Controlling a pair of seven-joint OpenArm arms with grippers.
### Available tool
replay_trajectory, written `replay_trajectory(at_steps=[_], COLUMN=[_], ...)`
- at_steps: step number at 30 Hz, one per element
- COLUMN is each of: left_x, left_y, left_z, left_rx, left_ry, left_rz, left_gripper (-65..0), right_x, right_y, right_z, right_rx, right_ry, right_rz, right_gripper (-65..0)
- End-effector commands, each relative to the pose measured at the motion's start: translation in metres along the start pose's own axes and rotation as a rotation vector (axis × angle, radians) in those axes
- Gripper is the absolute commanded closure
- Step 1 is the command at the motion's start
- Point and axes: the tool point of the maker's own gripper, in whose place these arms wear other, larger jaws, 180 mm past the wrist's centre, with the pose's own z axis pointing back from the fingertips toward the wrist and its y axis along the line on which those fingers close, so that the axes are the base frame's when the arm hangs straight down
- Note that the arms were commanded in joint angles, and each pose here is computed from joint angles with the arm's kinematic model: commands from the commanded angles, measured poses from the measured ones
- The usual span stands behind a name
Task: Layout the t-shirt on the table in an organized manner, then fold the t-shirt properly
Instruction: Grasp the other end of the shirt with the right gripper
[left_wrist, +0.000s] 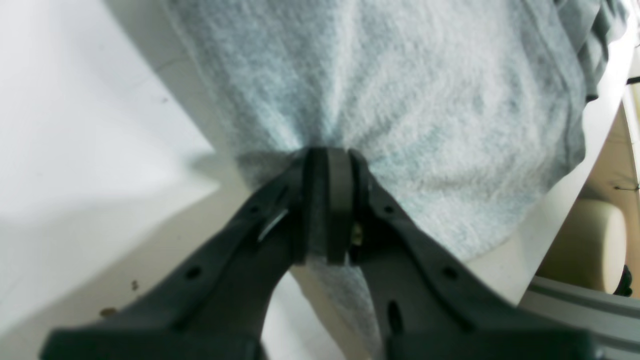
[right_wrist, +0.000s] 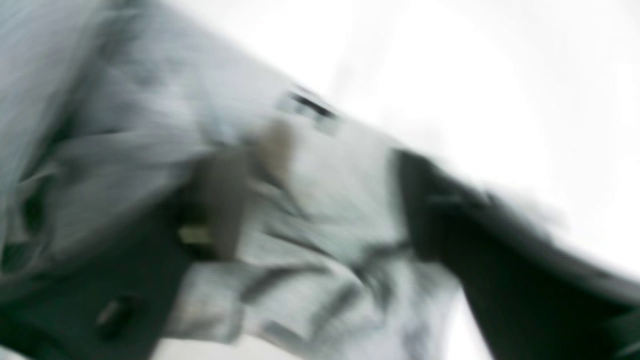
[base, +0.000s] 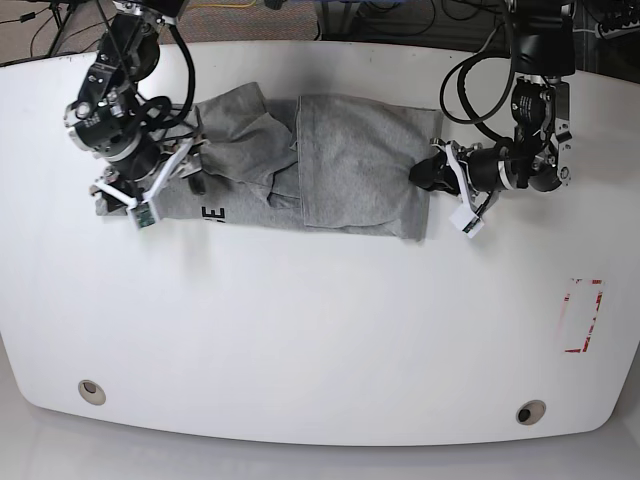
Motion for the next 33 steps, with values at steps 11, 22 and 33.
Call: replay_trajectory(at_steps=[11, 22, 33], left_x=[-0.039, -0.037, -0.037], left_y=[0.037, 0.037, 0.037], left_z=[0.016, 0.017, 0.016], left_rx=[0.120, 0.120, 0.119], left_ry=[0.160, 0.156, 0.156], left_rz=[0.020, 0.015, 0.017], left_gripper=[-4.2, -4.2, -4.2], right_x=[-0.041, -0.087, -0.092], right_y=[-0.100, -0.082, -0.019], right_z=[0.014, -0.009, -0.033], right_rx=[-0.055, 0.177, 0.315], right_ry=[0.033, 0.024, 0.085], right_rz=[-0.360, -0.642, -0.629], right_gripper=[-65.0, -65.0, -65.0])
